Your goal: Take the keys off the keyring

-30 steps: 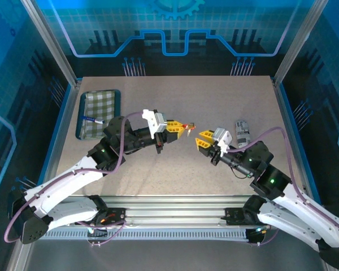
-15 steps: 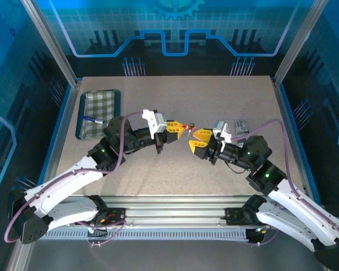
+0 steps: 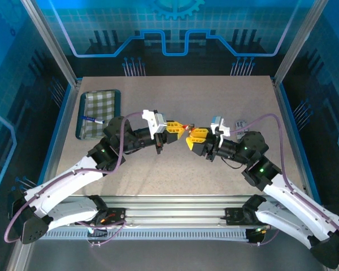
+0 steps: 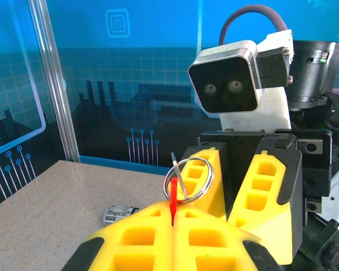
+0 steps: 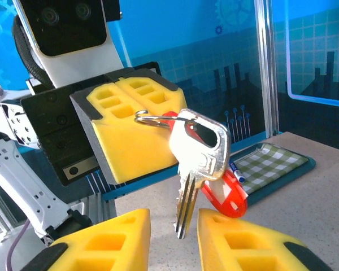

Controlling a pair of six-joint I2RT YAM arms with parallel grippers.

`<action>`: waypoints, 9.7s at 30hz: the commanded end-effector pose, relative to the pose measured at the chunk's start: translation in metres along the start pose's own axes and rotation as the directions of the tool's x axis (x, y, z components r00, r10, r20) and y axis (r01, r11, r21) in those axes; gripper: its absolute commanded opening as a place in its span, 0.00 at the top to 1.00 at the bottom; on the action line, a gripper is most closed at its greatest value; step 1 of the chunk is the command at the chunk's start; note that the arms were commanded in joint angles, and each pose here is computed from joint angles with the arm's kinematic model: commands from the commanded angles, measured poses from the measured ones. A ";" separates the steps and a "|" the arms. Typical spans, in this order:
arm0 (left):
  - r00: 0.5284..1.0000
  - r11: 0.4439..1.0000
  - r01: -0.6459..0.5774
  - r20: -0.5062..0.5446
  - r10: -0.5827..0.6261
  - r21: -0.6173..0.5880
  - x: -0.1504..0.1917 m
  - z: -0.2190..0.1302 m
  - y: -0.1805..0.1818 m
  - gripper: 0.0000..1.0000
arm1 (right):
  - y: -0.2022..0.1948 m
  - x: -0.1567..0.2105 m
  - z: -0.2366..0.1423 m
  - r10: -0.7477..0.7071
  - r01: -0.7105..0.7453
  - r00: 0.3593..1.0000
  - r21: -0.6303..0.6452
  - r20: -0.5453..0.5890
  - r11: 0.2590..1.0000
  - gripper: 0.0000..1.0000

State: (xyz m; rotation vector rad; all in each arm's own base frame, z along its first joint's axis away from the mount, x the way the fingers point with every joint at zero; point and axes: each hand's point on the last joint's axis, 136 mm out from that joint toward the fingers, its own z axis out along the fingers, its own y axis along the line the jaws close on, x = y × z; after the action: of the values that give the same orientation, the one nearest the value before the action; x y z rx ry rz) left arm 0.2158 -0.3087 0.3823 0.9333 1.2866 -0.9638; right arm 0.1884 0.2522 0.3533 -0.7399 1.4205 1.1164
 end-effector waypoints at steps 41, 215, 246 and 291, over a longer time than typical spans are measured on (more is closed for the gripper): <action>0.996 0.995 -0.080 0.024 0.082 -0.067 0.005 -0.002 0.010 1.00 | -0.004 -0.007 0.004 0.191 -0.184 0.979 -0.094 0.070 0.978 0.73; 0.951 0.974 -0.226 0.218 0.221 -0.003 -0.024 0.027 0.001 0.40 | 0.028 -0.035 -0.007 0.066 -0.078 0.992 -0.114 -0.103 0.990 1.00; 0.962 0.975 -0.212 0.193 0.195 0.071 -0.027 0.015 -0.017 0.75 | 0.006 -0.031 -0.010 0.125 -0.126 0.985 -0.004 -0.121 0.992 1.00; 0.986 0.956 -0.119 0.146 0.082 0.268 0.001 0.013 -0.045 0.55 | -0.015 -0.042 -0.011 0.151 -0.142 0.985 0.104 -0.085 0.984 1.00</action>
State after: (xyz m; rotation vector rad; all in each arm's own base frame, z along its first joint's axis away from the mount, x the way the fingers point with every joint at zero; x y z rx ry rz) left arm 0.2132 -0.3306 0.3891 0.9935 1.0506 -1.0060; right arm 0.1764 0.2427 0.3825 -0.7562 1.5999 1.2600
